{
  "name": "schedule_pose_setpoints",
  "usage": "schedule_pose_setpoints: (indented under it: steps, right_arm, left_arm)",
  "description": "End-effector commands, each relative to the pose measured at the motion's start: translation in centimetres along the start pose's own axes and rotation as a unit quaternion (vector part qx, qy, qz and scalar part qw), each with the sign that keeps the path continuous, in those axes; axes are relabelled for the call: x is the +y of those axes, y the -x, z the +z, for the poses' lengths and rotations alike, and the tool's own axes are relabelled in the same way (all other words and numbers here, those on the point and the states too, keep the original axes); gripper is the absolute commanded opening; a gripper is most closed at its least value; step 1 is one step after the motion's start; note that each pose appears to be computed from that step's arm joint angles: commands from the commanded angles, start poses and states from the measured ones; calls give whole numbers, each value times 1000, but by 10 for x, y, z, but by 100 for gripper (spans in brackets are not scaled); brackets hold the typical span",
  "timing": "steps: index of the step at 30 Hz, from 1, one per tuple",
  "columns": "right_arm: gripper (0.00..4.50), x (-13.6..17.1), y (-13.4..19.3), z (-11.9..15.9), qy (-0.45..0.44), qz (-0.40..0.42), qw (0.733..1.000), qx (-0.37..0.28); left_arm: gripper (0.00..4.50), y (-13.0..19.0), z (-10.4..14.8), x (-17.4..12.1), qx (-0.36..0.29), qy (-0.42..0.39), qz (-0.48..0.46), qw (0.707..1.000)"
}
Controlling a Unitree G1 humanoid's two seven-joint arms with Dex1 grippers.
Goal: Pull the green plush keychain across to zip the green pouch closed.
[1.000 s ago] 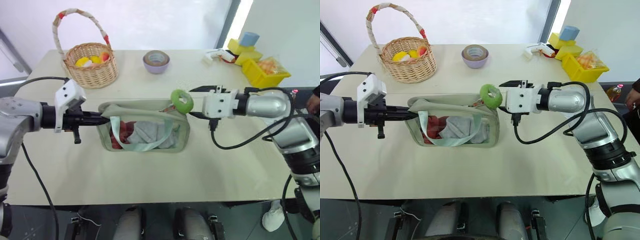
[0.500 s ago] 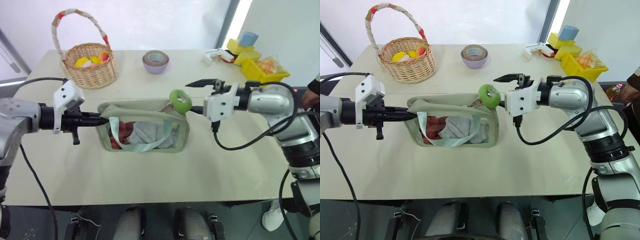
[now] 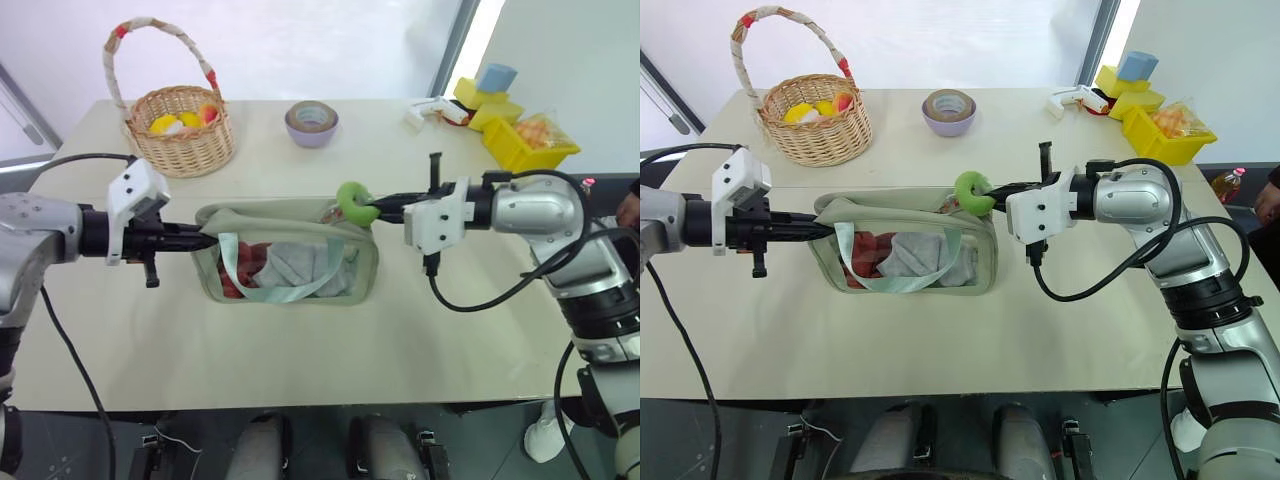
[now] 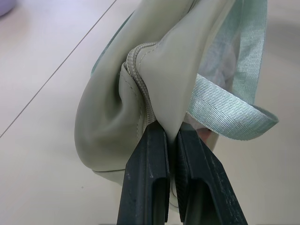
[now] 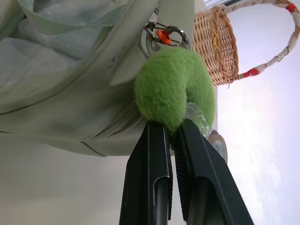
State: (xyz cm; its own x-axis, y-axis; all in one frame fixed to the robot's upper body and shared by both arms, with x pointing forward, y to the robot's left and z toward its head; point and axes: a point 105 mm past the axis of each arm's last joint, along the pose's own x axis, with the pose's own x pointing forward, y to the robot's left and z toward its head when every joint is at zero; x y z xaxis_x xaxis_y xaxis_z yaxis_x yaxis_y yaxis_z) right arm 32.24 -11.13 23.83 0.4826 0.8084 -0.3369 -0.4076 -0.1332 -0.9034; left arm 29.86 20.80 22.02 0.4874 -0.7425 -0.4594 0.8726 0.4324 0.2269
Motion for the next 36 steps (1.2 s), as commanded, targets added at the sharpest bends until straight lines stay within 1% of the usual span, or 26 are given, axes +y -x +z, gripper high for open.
schedule_pose_setpoints:
  steps: [1,4,6,8,10,14,16,18,20,21,24,26,28,31,33,36]
  right_arm:
    - [9,-6,25,-9,-6,-17,999,35]
    - [9,4,46,-26,-20,-3,996,82]
    - [9,11,53,-31,-33,6,995,96]
    - [9,31,55,-37,-62,20,992,105]
    - [9,53,46,-34,-89,41,991,94]
    - [9,88,21,-18,-134,61,988,53]
    - [9,112,17,-19,-152,87,983,56]
    - [9,128,16,-23,-164,100,979,63]
    - [9,139,16,-28,-169,108,977,73]
    - [9,140,19,-31,-168,107,977,79]
    - [9,112,38,-48,-151,77,979,110]
    - [9,86,52,-59,-126,52,982,130]
    - [9,53,65,-65,-103,15,984,143]
    - [9,14,78,-64,-67,-32,986,147]
    - [9,-8,81,-58,-51,-68,987,136]
    - [9,-16,80,-52,-41,-79,988,128]
  left_arm:
    - [0,1,-2,1,9,-4,5,1000]
    - [0,1,-2,1,9,-2,4,1000]
    - [0,1,-3,0,10,-1,3,1000]
    - [0,0,-5,0,11,1,-1,1000]
    - [0,-2,-6,-1,12,0,-4,1000]
    - [0,-4,-3,0,9,-3,-7,1000]
    - [0,-4,-2,0,8,-3,-7,1000]
    - [0,-4,-2,0,10,-4,-8,1000]
    - [0,-3,-3,-1,12,-4,-7,1000]
    - [0,-2,-3,-2,14,-4,-7,1000]
    - [0,0,-4,-2,15,-3,-4,1000]
    - [0,0,-4,-2,14,-3,-2,1000]
    - [0,0,-5,-2,13,-1,-1,1000]
    - [0,1,-6,-2,13,0,1,1000]
    - [0,1,-7,-2,12,1,2,1000]
    - [0,0,-7,-2,10,1,2,1000]
